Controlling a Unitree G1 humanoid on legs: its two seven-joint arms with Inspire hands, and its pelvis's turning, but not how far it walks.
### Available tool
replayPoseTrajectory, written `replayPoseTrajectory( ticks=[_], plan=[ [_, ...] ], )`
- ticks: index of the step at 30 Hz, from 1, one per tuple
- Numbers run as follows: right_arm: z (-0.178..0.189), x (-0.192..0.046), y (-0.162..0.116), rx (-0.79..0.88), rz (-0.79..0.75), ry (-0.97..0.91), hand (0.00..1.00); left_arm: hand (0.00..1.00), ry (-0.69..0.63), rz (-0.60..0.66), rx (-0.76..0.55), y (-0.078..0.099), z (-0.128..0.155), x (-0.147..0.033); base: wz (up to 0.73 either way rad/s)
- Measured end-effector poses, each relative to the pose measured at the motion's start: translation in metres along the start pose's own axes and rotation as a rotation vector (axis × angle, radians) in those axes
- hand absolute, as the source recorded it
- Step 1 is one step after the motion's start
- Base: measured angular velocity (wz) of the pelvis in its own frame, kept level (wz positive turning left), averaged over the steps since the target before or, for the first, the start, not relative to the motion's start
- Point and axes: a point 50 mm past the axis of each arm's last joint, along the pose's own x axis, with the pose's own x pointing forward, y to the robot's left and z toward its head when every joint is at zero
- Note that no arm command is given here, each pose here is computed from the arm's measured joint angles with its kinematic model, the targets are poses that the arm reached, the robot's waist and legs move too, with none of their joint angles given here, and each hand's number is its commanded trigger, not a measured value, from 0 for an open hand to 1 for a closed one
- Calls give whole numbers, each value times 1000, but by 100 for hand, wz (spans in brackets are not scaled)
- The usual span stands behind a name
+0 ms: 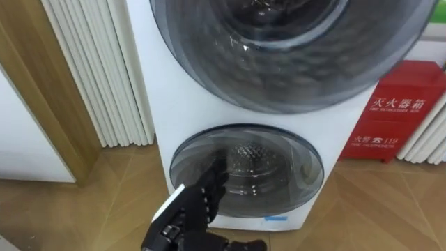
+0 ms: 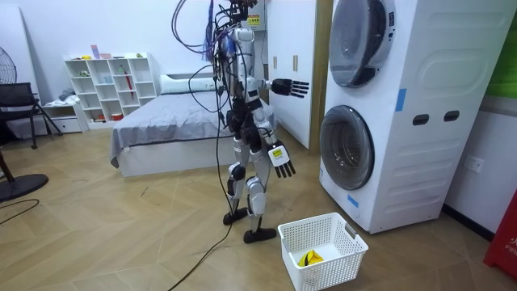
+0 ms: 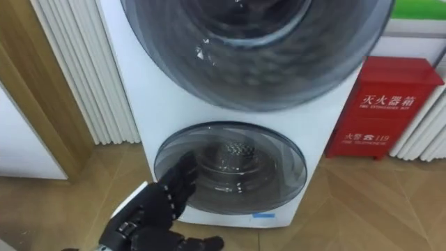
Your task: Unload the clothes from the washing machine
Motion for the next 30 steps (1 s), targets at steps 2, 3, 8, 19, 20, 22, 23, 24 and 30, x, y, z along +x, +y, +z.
replayPoseTrajectory(
  ticks=[2, 3, 8, 19, 20, 22, 23, 24, 30],
  plan=[
    [-1, 0, 1, -13, 7, 5, 0, 0, -9, -39, 8, -6, 3, 6, 0],
    [-1, 0, 2, -20, 15, 5, 0, 0, -22, -71, 19, -10, 7, 12, 0],
    [10, 3, 11, -61, 58, -18, 0, 0, -84, -253, 99, -40, 27, 42, 0],
    [12, 4, 14, -75, 66, -13, 0, 0, 114, -268, 58, -32, -23, 49, -14],
    [11, 4, 12, -55, 58, -14, 0, 0, 185, -187, 29, -18, -43, 40, -20],
    [7, 2, 7, 13, 41, -10, 0, 0, 313, -23, -15, 5, -79, 15, -35],
    [0, 1, 2, 63, 25, 2, 0, 0, 417, 110, -50, 23, -106, -10, -23],
    [-10, -2, -2, 114, 8, 24, 0, 0, 537, 270, -84, 42, -131, -43, -7],
    [-37, -11, -15, 261, -58, 74, 0, 0, 923, 831, -204, 67, -188, -186, 6]
  ],
)
